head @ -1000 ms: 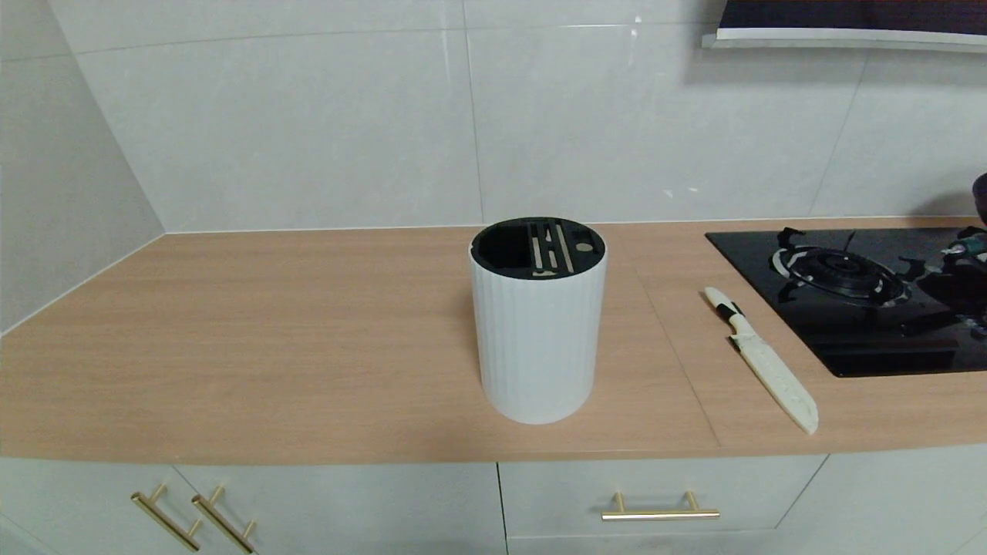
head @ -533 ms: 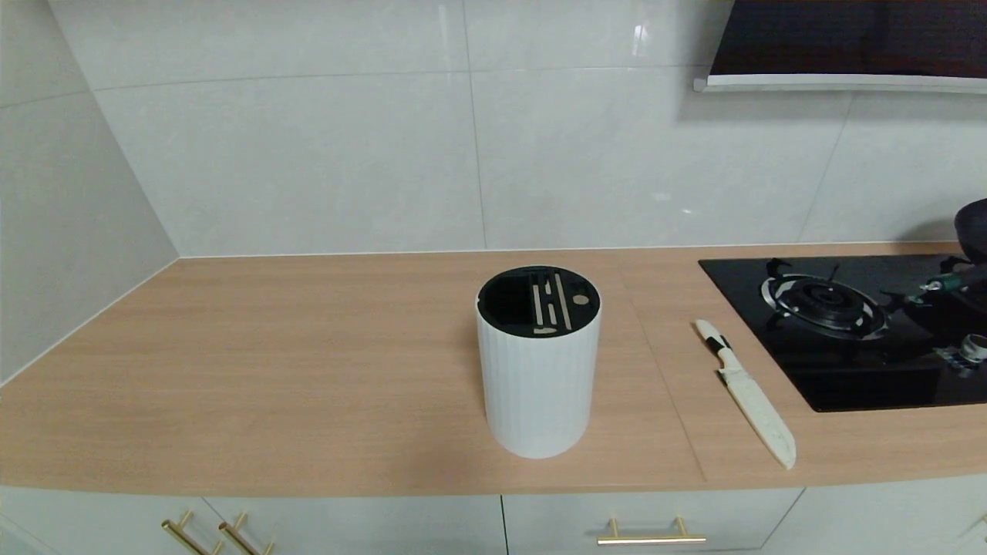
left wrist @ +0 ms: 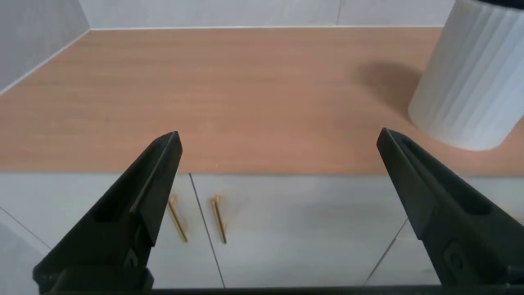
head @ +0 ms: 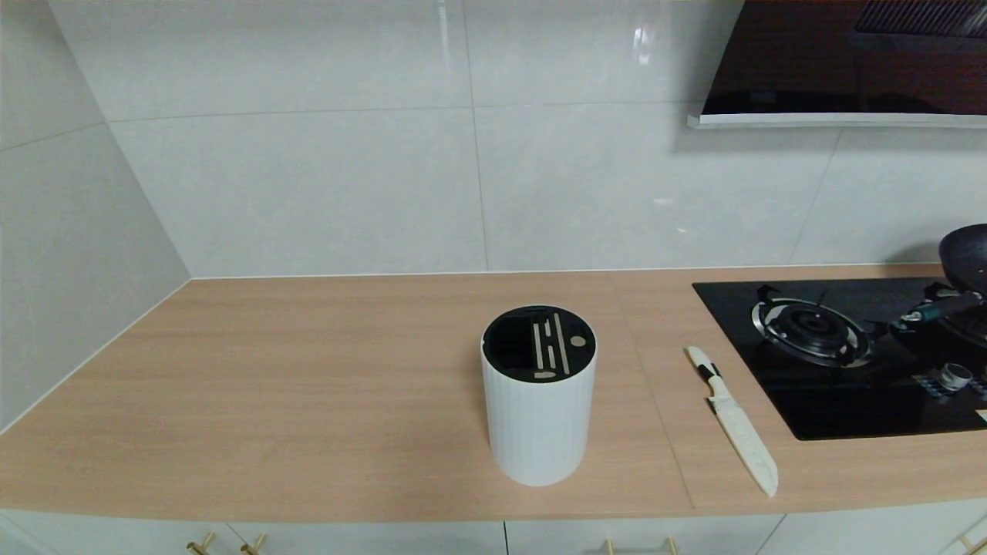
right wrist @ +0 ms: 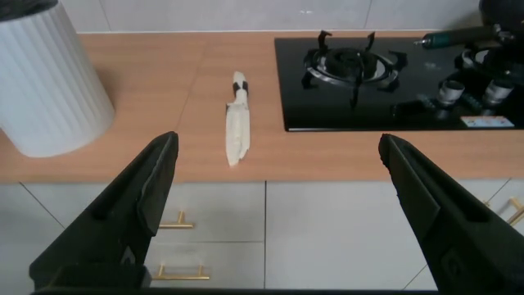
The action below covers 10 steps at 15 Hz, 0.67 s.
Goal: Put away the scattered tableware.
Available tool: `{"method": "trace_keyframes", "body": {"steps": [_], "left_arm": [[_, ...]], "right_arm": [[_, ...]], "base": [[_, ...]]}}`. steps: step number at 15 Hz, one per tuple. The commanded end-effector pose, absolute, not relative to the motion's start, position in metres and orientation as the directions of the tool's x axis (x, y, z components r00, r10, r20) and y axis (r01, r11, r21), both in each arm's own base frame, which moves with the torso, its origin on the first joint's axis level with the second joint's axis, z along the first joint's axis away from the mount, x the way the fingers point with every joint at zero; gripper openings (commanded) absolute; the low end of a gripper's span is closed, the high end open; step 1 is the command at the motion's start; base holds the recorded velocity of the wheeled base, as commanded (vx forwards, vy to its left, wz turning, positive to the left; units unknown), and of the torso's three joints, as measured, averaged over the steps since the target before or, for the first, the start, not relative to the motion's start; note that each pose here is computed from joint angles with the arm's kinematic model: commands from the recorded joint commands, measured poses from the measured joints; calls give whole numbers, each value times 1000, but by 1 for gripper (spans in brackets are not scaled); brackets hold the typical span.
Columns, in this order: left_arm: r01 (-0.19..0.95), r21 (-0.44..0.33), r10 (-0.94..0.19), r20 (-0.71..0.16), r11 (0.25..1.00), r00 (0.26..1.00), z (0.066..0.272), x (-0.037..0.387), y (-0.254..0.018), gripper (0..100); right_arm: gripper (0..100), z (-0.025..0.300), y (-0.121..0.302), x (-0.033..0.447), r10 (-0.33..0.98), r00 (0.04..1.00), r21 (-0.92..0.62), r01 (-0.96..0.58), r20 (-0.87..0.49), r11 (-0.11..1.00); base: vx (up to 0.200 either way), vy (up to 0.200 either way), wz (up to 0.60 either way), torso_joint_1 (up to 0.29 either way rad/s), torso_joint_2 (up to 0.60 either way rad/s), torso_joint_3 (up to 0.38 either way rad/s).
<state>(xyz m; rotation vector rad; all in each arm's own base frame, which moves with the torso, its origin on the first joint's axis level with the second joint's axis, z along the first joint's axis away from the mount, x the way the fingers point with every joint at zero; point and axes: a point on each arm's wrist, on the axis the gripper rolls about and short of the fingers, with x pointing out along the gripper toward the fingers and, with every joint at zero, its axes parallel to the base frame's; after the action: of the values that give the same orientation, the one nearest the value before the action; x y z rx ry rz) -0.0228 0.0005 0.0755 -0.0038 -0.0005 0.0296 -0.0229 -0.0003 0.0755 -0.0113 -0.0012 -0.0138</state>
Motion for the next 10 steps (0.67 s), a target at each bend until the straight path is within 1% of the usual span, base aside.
{"method": "trace_keyframes", "body": {"steps": [1,3,10], "left_arm": [[-31,-5,31,2,1000,1000,76,-23,0,100],[-31,-5,31,0,1000,1000,75,-23,0,100],[-31,-5,31,2,1000,1000,76,-23,0,100]], "right_arm": [[100,75,0,-23,-14,1000,-11,14,0,1000],[100,75,0,-23,-15,1000,-11,15,0,1000],[100,75,0,-23,-15,1000,-9,15,0,1000]], "base": [[0,0,0,183,-383,-198],[0,0,0,139,-307,-156],[0,0,0,6,-9,-6]]}}
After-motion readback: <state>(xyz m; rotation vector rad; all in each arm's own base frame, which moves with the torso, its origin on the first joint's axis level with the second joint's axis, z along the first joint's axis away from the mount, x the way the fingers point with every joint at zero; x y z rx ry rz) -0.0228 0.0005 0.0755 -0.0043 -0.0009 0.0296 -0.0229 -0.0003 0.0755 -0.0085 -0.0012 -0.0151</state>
